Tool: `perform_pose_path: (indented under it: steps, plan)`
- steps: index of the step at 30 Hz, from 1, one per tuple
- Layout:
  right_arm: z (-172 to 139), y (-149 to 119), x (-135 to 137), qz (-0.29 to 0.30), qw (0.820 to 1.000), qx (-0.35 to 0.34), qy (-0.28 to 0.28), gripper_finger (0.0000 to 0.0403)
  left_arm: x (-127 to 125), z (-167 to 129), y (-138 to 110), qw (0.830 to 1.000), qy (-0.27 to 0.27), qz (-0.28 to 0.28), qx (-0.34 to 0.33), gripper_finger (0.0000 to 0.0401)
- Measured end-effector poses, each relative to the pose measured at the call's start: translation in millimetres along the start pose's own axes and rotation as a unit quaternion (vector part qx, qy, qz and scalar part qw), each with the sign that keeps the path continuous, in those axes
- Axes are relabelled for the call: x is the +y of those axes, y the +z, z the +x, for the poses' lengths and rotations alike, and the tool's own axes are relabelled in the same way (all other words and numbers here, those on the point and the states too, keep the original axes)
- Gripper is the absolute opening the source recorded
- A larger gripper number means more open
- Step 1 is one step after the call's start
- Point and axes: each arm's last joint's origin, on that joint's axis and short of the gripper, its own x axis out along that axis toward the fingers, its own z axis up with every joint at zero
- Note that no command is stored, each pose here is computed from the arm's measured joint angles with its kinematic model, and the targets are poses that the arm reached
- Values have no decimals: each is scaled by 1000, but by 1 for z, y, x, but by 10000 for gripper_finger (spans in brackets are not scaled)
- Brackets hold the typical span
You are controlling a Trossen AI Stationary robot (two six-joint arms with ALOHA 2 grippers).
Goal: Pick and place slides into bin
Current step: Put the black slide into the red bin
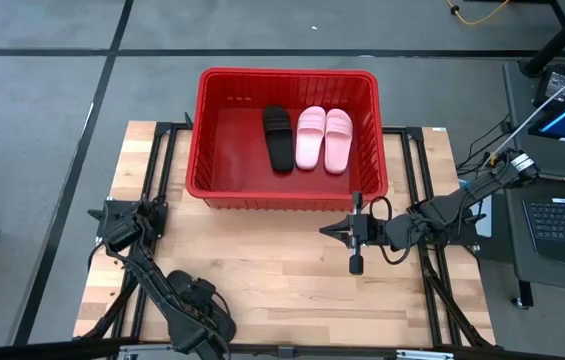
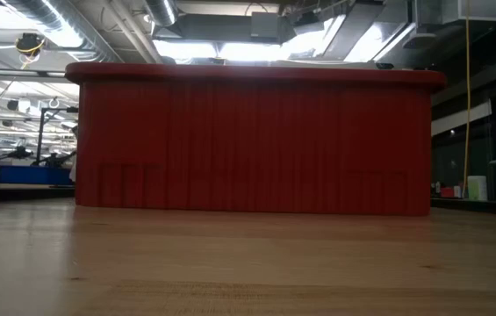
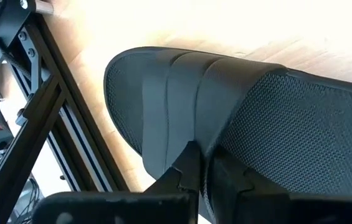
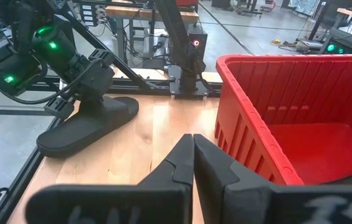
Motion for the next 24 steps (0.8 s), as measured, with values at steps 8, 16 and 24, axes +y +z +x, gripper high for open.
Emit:
perform_pose_path:
  steps: [8,16,24]
  plan:
    - [0,0,0,-2,1000,0,0,13,-3,0,0,1000,-18,9,-2,14]
    - [0,0,0,-15,1000,0,0,13,-4,-1,1,998,-18,56,-2,7]
    - [0,0,0,-19,1000,0,0,5,-7,-21,22,994,-31,94,-55,6]
